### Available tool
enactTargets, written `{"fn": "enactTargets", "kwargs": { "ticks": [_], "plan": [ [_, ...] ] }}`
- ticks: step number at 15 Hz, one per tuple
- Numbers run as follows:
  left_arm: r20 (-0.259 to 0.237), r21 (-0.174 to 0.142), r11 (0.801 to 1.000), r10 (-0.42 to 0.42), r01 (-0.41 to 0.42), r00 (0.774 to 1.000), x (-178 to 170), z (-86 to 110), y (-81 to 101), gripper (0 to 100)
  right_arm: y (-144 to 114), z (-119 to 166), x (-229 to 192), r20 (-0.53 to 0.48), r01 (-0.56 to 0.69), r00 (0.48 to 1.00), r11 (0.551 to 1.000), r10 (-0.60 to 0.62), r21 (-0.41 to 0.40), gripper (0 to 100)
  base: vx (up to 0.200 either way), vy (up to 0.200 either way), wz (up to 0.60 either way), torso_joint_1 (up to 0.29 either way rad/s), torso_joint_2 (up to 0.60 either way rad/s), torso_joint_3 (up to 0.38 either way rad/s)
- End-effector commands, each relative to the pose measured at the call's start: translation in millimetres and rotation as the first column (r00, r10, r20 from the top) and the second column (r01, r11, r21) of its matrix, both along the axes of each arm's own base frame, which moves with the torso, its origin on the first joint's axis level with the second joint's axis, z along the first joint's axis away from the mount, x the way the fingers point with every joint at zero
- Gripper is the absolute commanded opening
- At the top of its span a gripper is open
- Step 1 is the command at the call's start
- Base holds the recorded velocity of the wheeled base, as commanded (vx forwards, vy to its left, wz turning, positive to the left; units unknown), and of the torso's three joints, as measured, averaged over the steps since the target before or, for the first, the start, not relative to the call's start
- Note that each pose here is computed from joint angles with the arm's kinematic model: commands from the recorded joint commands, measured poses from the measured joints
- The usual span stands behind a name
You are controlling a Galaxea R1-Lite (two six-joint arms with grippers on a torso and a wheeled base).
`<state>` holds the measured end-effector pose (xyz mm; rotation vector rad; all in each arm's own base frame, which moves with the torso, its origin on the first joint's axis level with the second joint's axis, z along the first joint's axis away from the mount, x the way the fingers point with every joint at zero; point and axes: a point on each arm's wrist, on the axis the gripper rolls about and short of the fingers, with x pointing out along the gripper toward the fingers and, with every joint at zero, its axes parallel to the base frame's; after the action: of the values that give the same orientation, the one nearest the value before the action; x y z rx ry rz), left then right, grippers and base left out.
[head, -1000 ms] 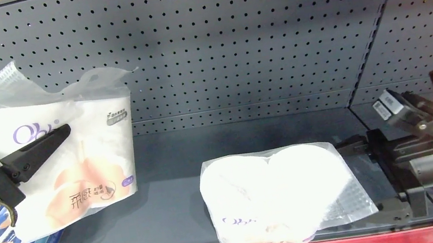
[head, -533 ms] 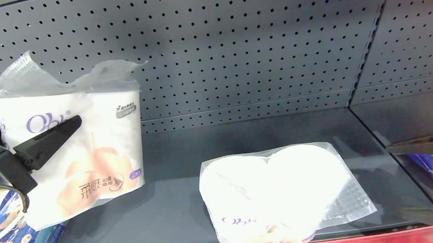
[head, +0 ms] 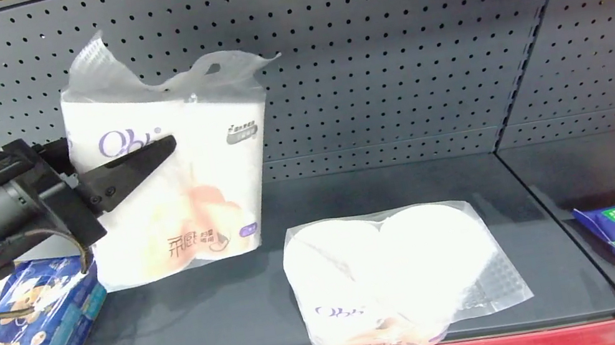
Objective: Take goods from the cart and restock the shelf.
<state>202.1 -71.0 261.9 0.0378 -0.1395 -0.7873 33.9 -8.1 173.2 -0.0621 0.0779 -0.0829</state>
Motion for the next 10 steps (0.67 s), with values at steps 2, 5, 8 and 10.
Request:
{"fn": "enactTargets", "kwargs": {
  "ticks": [2,5,8,10],
  "plan": [
    [0.026,-0.047,0.990,-0.134,0.135,0.991,41,-22.5,-21.2,0,13,0,-22,0.123,-0.110,0.986,0.994,0.109,0.002,100,0.000,0.000,0.00,0.000,0.00,0.000],
    [0.079,-0.062,0.968,-0.240,0.245,0.968,69,-42.8,-32.1,0,12,3,-17,0.108,-0.202,0.975,0.978,0.196,0.049,100,0.000,0.000,0.00,0.000,0.00,0.000],
    [0.134,-0.063,0.930,-0.351,0.361,0.927,94,-63.6,-42.7,0,13,7,-20,0.126,-0.204,0.972,0.978,0.198,0.037,100,0.000,0.000,0.00,0.000,0.00,0.000],
    [0.140,-0.054,0.916,-0.386,0.397,0.912,114,-82.7,-49.8,0,13,17,-20,0.147,-0.206,0.969,0.978,0.200,0.027,100,0.000,0.000,0.00,0.000,0.00,0.000]
  ]
}}
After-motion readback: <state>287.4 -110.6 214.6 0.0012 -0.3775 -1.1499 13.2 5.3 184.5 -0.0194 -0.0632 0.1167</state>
